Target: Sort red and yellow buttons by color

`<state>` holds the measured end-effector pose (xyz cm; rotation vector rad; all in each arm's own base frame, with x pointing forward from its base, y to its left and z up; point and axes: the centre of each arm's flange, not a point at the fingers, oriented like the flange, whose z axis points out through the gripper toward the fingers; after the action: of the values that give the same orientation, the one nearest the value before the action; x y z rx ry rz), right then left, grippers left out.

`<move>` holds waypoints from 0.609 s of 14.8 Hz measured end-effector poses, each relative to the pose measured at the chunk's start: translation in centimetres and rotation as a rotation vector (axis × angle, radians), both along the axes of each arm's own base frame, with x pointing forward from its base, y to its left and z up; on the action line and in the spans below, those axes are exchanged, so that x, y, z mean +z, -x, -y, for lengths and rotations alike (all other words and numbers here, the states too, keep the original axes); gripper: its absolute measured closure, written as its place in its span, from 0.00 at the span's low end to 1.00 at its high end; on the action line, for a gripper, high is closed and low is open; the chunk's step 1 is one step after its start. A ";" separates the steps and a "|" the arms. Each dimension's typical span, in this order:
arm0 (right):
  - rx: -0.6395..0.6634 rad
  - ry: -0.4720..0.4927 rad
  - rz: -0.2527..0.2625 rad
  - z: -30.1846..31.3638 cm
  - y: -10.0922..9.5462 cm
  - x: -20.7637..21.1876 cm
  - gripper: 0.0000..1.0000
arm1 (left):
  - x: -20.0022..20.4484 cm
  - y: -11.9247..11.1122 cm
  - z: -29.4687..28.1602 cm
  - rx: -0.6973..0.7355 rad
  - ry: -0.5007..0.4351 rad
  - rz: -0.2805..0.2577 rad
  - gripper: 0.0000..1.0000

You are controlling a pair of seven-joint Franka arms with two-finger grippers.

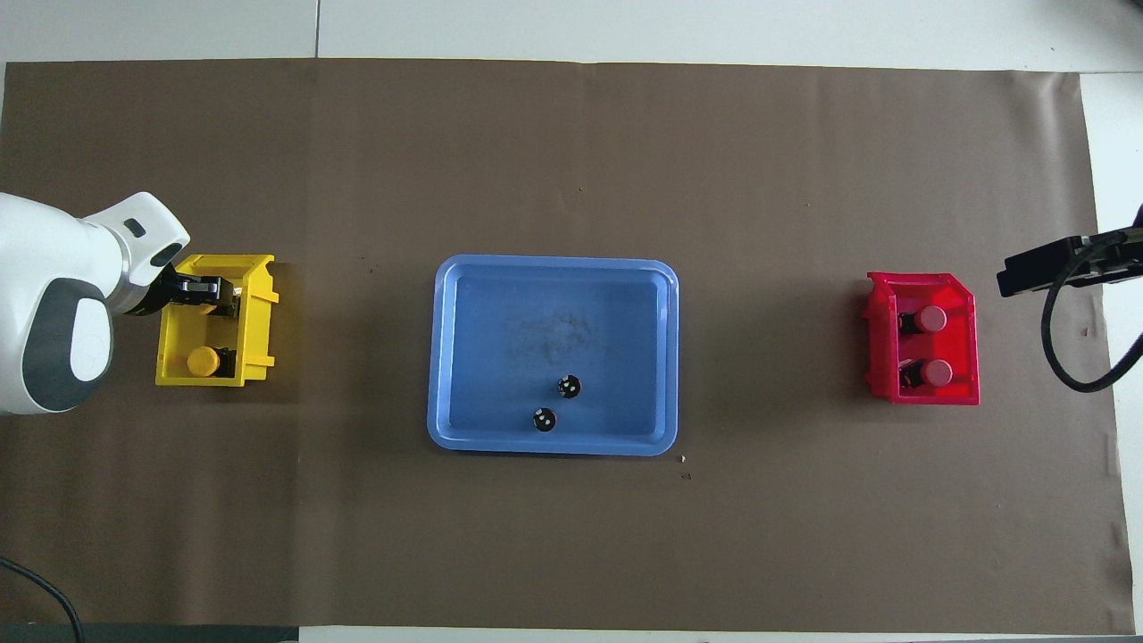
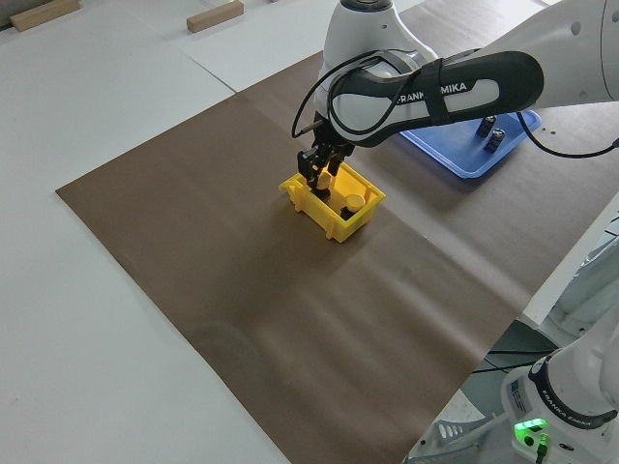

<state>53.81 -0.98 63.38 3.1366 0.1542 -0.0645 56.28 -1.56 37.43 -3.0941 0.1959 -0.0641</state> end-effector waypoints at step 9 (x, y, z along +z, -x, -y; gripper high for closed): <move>-0.039 0.003 -0.005 1.6 0.1 -0.3 0.00 | 17.6 -2.6 1.9 -0.004 0.019 -0.047 0.00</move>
<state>53.75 -2.54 63.13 3.1366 0.0931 -0.0733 58.87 -3.42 55.01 -3.1166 0.2042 0.0071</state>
